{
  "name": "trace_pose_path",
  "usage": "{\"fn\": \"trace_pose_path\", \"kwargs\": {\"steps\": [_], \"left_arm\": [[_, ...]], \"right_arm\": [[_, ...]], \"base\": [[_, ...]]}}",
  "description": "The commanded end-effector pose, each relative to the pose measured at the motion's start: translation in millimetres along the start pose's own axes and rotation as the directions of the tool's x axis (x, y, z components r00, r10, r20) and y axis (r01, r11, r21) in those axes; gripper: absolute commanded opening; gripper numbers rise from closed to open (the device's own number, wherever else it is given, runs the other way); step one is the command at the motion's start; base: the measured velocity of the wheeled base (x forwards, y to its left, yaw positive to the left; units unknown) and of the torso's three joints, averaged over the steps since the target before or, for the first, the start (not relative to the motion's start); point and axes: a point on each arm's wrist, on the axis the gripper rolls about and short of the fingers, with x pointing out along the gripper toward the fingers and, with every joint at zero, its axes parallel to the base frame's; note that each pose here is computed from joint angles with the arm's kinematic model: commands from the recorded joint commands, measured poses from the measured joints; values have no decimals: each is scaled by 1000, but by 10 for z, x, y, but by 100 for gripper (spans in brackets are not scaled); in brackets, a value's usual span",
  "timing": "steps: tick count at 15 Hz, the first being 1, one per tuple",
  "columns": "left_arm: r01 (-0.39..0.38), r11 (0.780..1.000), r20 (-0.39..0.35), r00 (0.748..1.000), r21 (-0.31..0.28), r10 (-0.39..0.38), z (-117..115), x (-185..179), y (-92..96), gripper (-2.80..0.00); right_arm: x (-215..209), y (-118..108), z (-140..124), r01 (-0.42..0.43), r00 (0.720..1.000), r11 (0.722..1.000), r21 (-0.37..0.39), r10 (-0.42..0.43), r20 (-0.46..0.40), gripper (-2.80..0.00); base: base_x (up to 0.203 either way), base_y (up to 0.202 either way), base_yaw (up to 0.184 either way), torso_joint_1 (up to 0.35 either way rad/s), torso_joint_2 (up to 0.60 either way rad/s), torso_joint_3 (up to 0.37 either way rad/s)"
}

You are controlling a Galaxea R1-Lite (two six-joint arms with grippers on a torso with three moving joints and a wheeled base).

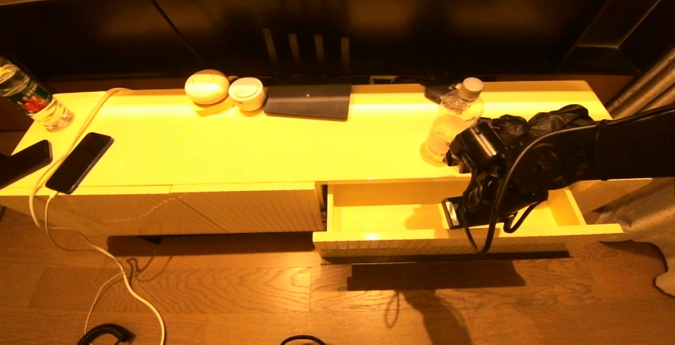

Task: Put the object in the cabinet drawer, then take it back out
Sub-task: Open the drawer

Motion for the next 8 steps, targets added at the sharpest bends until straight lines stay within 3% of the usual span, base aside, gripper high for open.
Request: {"fn": "trace_pose_path", "kwargs": {"steps": [1,8], "left_arm": [[0,1000,-2,1000,0,0,-5,1,0,-280],[0,1000,-2,1000,0,0,-5,1,0,-280]], "right_arm": [[54,5,-27,4,1000,1000,-2,-4,-21,-280],[-47,-41,-254,35,985,999,0,-35,-168,-280]], "base": [[0,0,0,0,0,0],[0,0,0,0,0,0]]}}
